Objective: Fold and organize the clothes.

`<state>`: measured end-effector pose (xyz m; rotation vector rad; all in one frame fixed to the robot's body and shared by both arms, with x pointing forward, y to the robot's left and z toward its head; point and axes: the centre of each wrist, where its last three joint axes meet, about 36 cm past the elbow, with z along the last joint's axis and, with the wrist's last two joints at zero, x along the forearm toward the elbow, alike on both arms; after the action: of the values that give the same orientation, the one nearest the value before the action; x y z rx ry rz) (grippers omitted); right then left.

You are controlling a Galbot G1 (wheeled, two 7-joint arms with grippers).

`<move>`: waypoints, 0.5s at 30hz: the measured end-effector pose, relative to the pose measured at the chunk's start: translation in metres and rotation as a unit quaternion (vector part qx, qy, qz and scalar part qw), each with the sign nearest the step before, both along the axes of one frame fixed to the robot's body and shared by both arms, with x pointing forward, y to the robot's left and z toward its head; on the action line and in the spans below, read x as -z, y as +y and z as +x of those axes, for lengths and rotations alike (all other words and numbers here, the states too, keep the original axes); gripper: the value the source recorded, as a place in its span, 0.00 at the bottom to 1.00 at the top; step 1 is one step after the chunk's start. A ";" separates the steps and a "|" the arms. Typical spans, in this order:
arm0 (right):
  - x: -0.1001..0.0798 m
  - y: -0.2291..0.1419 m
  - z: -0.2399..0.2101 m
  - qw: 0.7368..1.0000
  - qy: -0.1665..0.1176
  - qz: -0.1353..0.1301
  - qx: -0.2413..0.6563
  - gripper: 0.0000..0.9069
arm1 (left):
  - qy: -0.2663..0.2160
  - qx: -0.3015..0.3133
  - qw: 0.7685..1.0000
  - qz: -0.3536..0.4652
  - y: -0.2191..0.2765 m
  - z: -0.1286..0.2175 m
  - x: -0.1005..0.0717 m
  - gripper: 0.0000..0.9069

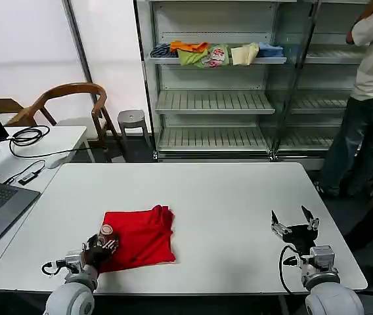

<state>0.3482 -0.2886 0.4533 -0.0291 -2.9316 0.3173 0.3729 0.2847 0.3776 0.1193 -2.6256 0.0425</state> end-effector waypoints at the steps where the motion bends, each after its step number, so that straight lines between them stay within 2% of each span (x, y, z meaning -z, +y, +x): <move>1: 0.000 0.000 0.000 1.000 0.000 0.000 0.000 1.00 | 0.000 0.000 1.000 0.000 -0.001 0.000 0.000 0.03; 15: 0.000 -0.002 -0.001 1.000 0.001 -0.002 0.001 1.00 | -0.002 0.009 1.000 -0.005 -0.004 -0.001 0.002 0.02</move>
<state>0.3470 -0.2906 0.4530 -0.0332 -2.9278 0.3223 0.3715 0.2808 0.3760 0.0917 -2.6306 0.0493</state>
